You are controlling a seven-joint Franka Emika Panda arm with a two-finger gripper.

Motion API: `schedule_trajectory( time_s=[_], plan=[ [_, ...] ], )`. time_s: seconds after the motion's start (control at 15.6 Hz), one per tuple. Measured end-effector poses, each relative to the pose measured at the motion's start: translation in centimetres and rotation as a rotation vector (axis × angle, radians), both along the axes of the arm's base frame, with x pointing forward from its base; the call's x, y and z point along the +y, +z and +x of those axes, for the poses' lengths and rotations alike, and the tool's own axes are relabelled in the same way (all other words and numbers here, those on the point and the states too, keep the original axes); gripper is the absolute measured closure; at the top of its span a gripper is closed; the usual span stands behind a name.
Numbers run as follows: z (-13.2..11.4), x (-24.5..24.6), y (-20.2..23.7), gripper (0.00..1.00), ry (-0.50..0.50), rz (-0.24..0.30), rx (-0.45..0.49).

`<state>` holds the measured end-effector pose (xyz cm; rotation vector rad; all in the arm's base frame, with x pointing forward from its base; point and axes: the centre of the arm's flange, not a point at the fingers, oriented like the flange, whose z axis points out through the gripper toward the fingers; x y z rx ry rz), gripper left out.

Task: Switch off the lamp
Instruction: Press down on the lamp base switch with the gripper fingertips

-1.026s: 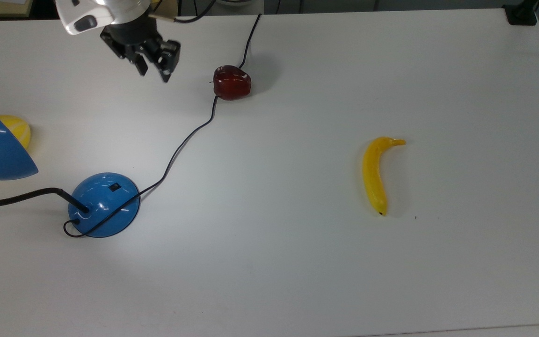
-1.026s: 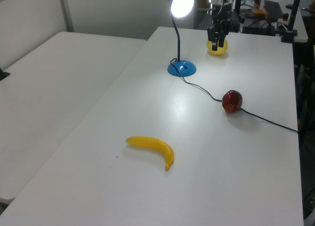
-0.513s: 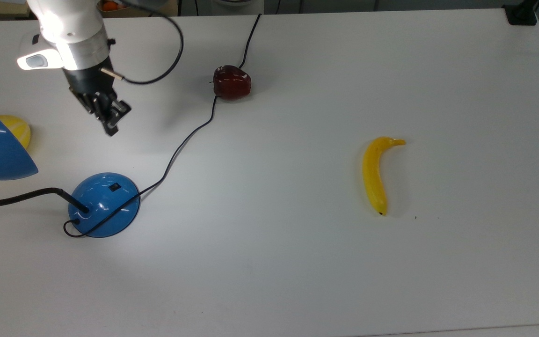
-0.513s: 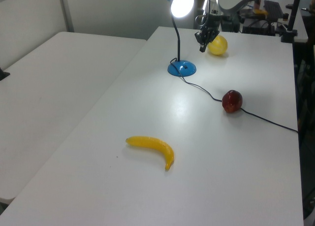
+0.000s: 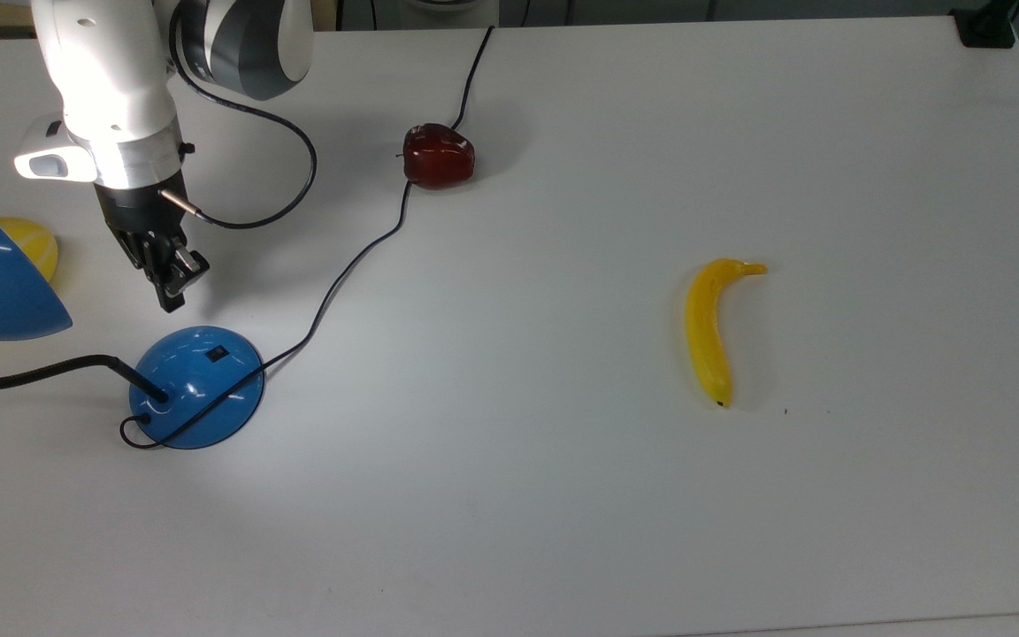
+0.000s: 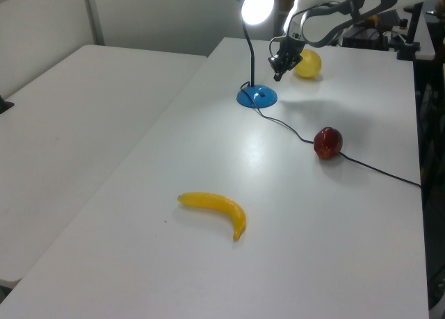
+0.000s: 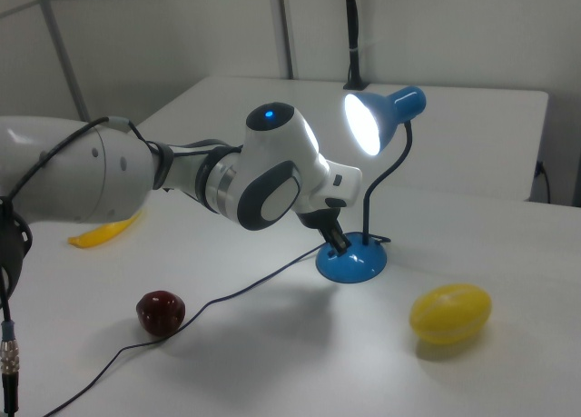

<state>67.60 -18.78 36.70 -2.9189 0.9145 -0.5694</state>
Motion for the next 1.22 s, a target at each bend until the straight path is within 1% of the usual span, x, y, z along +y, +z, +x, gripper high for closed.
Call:
schedule_trajectory(
  time_s=[0.51, 0.71, 1.03, 1.22],
  plan=[
    [1.3, 1.2, -0.4, 0.99, -0.028, 0.004, -0.054],
    [2.1, 2.3, -1.3, 0.99, -0.032, 0.003, -0.049],
    [2.7, 3.8, -3.6, 0.99, -0.012, -0.001, -0.019],
    [2.9, 4.0, -3.5, 0.99, -0.007, -0.007, -0.022]
  ],
)
